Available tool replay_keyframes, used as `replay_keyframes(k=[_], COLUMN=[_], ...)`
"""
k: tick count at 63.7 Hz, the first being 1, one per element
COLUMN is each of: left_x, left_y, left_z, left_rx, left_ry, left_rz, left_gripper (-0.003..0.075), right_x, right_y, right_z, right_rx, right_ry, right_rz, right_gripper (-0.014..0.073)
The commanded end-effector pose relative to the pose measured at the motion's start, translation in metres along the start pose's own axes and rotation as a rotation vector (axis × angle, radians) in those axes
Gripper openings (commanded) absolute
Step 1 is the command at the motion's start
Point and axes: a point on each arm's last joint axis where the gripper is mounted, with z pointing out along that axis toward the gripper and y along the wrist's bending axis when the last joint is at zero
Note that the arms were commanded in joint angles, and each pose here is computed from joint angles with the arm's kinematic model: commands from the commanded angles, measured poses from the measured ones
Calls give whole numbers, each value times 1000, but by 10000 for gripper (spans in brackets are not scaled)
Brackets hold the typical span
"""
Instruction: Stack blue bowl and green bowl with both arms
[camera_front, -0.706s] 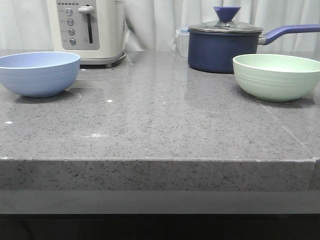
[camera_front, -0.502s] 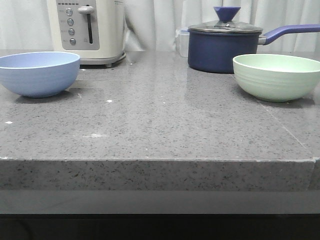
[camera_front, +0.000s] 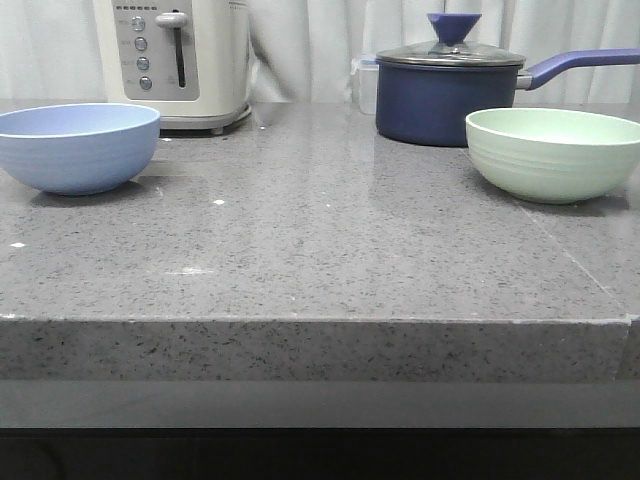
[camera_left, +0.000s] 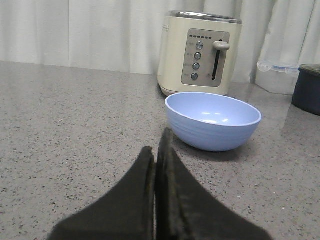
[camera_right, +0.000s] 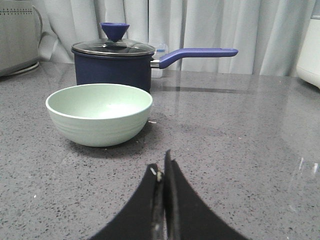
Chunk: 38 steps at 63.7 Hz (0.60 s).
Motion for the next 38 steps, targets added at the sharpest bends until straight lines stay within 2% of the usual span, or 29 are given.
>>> replay_keyframes(k=[1, 10, 17, 29, 38], left_x=[-7, -8, -22, -77, -115], left_y=[-1, -1, -2, -7, -10], left_z=[-2, -2, -4, -18, -22], left_rx=[7, 8, 13, 22, 23], left_ry=[-99, -108, -157, -213, -194], left_rz=[-2, -2, -22, -21, -19], left_gripper=[-20, -20, -20, -20, -20], right_x=[-15, -17, -26, -71, -107], right_y=[-1, -1, -1, 1, 2], right_z=[-3, -3, -4, -16, -25], right_rx=[14, 16, 17, 8, -3], right_ry=[-124, -151, -184, -262, -278], right_rz=[-7, -7, -7, -8, -9], right_gripper=[-64, -64, -64, -64, -64])
